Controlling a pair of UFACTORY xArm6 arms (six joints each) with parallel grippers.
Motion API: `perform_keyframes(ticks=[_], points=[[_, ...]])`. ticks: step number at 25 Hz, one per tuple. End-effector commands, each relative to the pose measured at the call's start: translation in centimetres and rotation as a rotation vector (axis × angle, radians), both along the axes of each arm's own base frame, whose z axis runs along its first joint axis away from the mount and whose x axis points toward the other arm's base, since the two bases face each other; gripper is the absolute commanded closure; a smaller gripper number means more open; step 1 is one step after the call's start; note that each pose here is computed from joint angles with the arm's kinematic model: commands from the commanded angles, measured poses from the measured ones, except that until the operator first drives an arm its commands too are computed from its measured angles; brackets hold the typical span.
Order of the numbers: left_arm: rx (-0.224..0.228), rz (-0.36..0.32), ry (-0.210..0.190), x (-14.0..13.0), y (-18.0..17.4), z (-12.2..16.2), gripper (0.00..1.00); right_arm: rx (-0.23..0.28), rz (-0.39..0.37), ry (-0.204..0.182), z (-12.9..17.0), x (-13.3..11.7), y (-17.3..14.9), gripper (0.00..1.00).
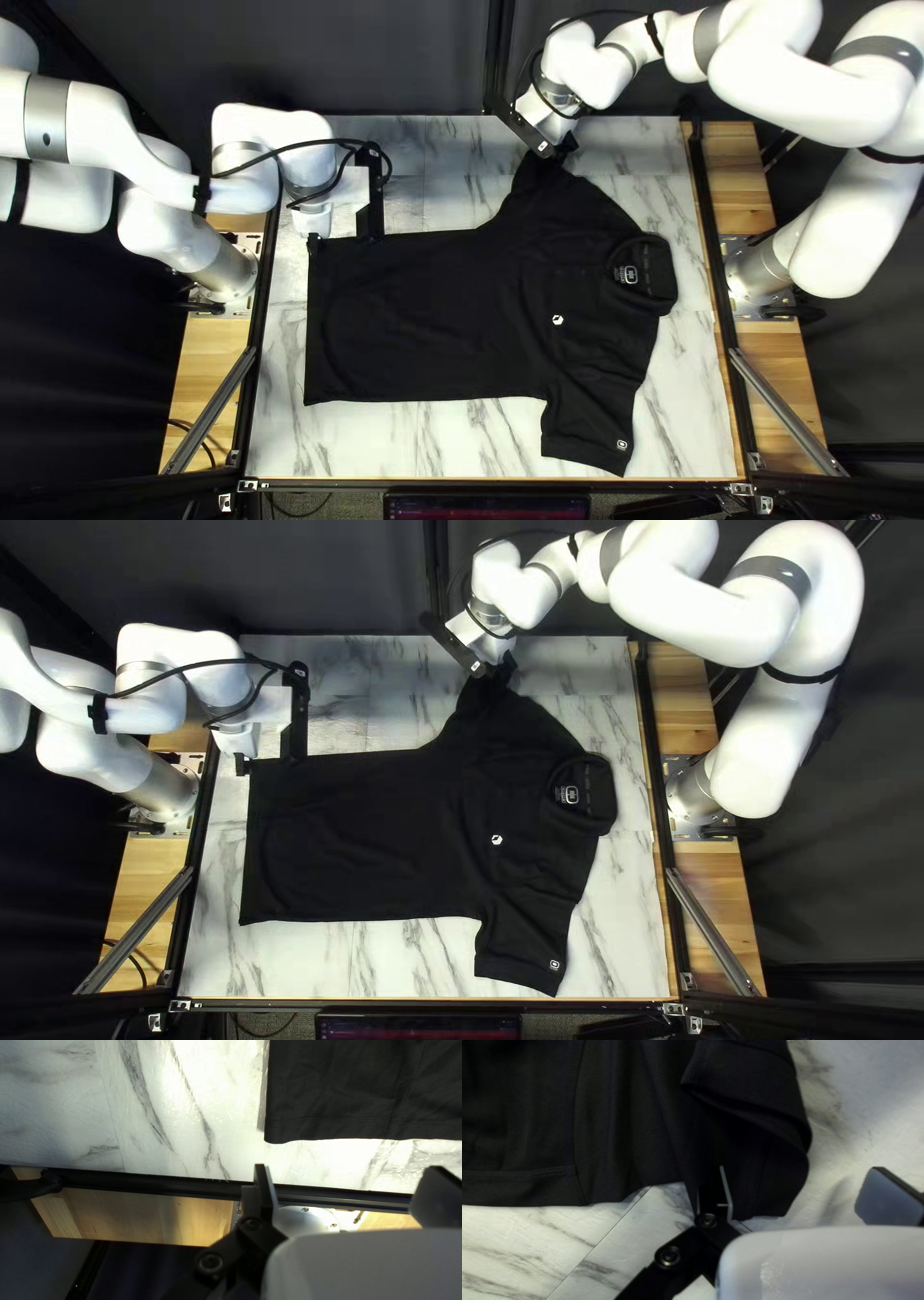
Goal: Fold t-shirt
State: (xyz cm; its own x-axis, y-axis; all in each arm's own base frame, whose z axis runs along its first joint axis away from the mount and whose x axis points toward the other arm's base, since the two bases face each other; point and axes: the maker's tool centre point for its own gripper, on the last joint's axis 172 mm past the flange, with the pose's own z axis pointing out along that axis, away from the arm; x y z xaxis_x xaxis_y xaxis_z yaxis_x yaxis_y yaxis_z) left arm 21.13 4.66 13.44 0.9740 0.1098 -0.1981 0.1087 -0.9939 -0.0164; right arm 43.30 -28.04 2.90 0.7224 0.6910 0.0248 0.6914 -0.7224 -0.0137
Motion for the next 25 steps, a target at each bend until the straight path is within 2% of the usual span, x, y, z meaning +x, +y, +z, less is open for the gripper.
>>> perform_keyframes(ticks=[1, 10, 19, 22, 25], points=[[0.0, 0.0, 0.0, 0.0, 0.0, 0.0, 0.0, -0.008, 0.01, 0.001, 0.0, 0.4, 0.1, 1.0], [0.0, 0.0, 0.0, 0.0, 0.0, 0.0, 0.0, -0.028, 0.03, 0.007, 0.0, 0.9, 0.7, 1.0], [0.0, 0.0, 0.0, 0.0, 0.0, 0.0, 0.0, -0.097, 0.006, 0.001, 6.0, 0.9, 4.3, 1.0], [0.0, 0.0, 0.0, 0.0, 0.0, 0.0, 0.0, -0.126, -0.018, 0.01, 7.6, 1.2, 6.2, 1.0], [0.0, 0.0, 0.0, 0.0, 0.0, 0.0, 0.0, -0.147, -0.049, 0.036, 8.3, 1.1, 8.4, 1.0]])
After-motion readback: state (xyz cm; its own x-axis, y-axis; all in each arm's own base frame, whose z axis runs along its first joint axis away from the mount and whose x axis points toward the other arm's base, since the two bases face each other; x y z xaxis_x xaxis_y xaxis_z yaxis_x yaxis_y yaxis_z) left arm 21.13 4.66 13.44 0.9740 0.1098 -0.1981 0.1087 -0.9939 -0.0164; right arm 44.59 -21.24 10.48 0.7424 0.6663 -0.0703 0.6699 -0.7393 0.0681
